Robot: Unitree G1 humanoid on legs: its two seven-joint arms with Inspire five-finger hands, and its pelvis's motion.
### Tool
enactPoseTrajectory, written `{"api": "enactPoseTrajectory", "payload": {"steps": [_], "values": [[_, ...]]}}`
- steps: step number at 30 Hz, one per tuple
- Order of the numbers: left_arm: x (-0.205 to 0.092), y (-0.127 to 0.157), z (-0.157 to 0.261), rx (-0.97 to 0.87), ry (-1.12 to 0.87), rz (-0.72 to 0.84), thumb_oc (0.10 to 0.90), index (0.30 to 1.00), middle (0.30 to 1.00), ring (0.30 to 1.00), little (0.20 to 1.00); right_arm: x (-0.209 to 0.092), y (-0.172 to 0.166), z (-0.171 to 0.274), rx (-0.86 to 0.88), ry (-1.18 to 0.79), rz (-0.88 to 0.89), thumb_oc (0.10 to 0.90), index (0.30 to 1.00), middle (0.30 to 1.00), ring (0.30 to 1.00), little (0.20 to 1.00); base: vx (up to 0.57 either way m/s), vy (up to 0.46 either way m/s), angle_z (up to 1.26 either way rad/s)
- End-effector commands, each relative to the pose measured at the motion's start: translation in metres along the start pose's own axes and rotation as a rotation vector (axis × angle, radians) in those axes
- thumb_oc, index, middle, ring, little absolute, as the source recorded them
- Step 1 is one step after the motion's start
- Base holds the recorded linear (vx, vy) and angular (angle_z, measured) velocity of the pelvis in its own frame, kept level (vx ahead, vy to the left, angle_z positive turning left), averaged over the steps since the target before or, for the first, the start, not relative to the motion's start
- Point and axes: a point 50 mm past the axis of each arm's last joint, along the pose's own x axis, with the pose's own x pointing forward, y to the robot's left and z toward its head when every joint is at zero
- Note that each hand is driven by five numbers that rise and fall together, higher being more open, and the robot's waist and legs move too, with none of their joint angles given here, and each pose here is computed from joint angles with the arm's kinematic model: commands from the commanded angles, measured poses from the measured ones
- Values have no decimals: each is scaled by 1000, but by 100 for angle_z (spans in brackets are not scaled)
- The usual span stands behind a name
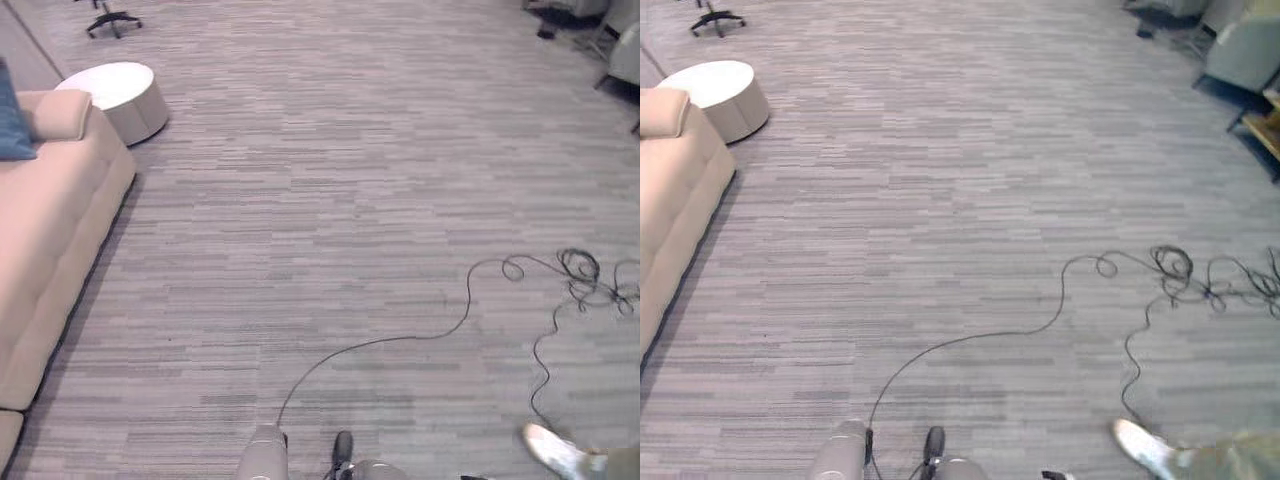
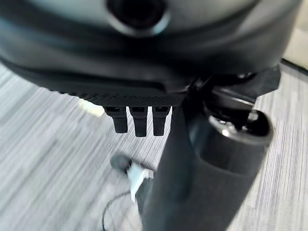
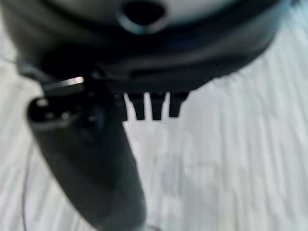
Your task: Pick up all the scattered cushions and arrange them neatly on the sofa.
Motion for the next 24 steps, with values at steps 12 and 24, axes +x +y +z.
{"api": "enactPoseTrajectory", "payload": {"steps": [12, 24], "values": [[-1, 16, 17, -140, -99, 38, 800, 900, 900, 900, 900, -7, 10, -34, -92, 37, 31, 800, 900, 900, 900, 900, 525, 101, -4], [-18, -52, 97, 62, -415, -244, 800, 900, 900, 900, 900, -10, 25, -2, -107, -140, 83, 800, 900, 900, 900, 900, 333, -98, 94]]}}
